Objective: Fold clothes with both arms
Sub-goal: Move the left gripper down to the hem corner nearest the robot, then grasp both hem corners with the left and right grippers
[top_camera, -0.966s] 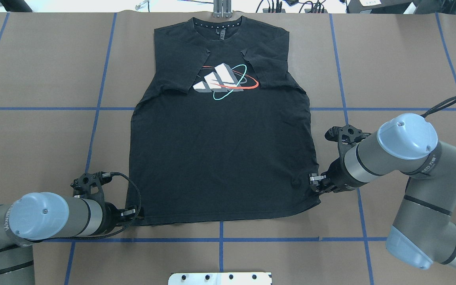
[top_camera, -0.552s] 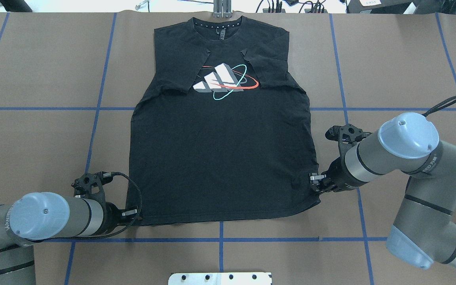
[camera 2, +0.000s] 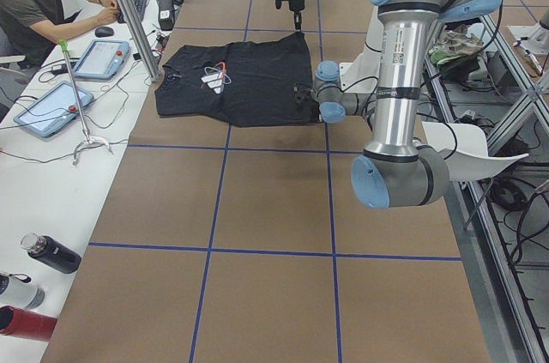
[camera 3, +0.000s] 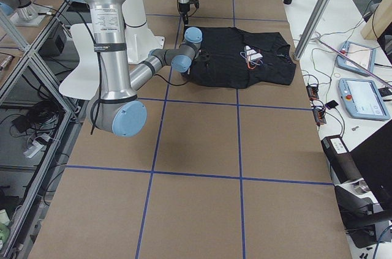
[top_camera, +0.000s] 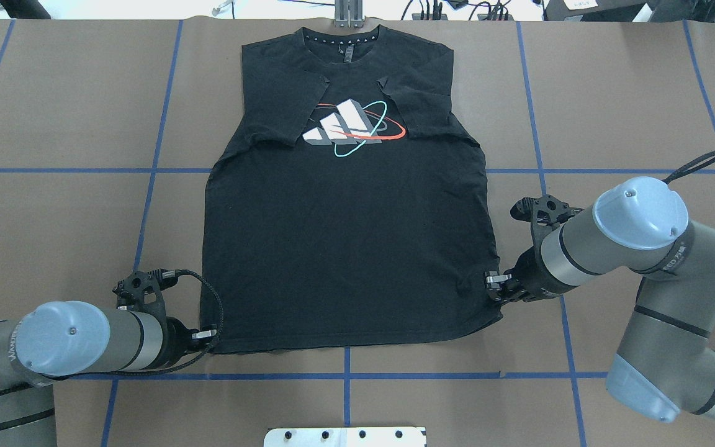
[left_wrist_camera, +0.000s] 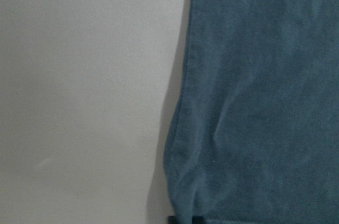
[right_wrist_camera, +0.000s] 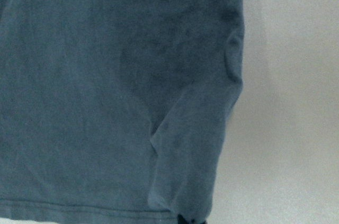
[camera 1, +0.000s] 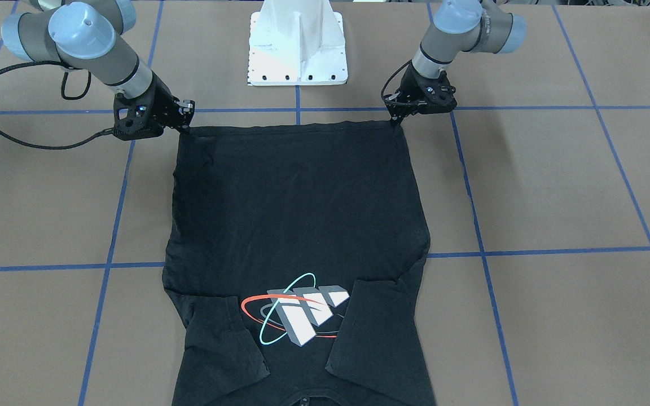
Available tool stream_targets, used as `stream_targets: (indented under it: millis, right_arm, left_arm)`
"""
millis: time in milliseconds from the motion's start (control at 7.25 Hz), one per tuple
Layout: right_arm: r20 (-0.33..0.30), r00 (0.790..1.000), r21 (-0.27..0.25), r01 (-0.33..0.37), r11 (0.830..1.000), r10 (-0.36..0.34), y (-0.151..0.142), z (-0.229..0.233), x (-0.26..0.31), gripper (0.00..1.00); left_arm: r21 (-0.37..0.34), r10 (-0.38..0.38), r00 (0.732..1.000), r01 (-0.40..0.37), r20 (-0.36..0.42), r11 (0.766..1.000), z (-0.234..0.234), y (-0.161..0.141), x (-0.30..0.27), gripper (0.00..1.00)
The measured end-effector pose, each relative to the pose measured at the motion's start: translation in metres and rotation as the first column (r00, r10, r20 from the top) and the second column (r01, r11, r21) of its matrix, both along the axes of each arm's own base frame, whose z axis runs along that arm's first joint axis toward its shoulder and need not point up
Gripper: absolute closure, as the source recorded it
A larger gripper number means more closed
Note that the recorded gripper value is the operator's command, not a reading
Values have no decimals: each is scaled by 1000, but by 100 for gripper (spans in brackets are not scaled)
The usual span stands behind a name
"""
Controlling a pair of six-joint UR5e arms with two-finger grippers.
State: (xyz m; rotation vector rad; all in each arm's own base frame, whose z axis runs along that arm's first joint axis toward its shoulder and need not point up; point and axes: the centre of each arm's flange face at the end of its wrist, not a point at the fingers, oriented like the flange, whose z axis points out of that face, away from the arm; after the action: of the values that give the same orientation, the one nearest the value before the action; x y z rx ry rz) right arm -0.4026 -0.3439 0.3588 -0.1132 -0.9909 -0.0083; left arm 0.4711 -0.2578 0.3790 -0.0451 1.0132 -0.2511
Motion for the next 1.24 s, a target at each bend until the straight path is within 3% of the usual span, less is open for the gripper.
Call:
stream_targets:
  millis: [276,690,966,1242]
  right_arm:
    - [9,1000,-14,13,1000,-13,2,-2,2,100]
    - [53,995,-58,88,994,-85,17,-10,12,100]
    - [86,985,-105,158,982,-150,35,-10,29,100]
    - [127,966,-159,243,957,-225,54,-13,42,100]
  left_arm:
    - [9,5,1000,-5,-3,1000,-2,0,-3,100]
    - [34,37,998,-35,-42,999,-20,3,-23,100]
    - [46,64,995,-60,-81,997,-38,11,-46,100]
    - [56,79,992,-74,-100,996,-47,22,-73,100]
